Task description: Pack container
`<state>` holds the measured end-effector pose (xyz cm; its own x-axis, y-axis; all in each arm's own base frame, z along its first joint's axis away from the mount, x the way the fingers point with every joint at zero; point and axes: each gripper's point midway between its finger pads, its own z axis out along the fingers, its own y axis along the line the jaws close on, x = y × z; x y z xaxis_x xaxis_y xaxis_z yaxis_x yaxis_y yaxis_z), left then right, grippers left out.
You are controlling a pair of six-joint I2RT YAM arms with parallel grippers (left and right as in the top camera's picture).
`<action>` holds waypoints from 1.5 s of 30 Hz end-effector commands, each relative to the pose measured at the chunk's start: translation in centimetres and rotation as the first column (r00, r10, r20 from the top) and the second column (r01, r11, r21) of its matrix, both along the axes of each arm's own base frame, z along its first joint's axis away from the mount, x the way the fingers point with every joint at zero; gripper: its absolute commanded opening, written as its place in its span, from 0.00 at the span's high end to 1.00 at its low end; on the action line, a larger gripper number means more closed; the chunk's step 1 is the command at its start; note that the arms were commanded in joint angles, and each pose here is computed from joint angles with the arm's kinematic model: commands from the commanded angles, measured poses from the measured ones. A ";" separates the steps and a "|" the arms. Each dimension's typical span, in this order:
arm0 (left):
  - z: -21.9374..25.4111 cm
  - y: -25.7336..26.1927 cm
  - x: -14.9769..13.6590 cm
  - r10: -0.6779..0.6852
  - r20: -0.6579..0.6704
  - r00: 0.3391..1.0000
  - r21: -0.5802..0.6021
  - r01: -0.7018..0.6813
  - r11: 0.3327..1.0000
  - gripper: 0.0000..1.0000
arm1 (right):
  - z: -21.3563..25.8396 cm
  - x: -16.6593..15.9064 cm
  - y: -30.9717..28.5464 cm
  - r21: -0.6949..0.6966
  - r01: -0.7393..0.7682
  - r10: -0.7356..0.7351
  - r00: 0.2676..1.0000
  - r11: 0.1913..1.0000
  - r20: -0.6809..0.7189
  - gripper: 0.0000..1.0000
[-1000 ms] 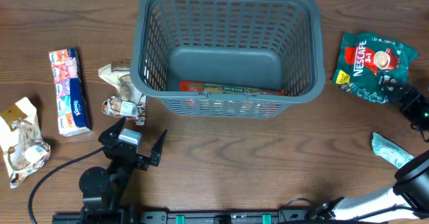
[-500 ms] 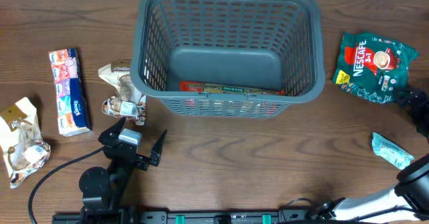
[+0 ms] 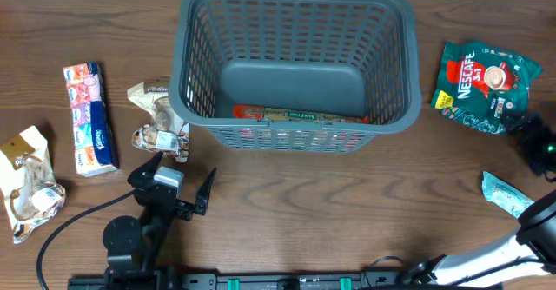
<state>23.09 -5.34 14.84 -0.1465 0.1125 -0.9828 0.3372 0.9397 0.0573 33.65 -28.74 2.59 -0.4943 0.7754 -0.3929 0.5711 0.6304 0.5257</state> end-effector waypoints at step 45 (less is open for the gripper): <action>-1.2 -0.3 -0.1 -0.018 -0.024 1.000 0.012 0.018 1.000 0.01 | -3.4 4.4 3.5 0.123 -0.271 0.245 0.951 0.955 0.191 0.01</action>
<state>23.09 -5.34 14.84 -0.1465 0.1125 -0.9828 0.3372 0.9397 0.0573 38.40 -27.18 2.94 -0.5675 0.6826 -0.4604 0.2505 0.6758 0.6932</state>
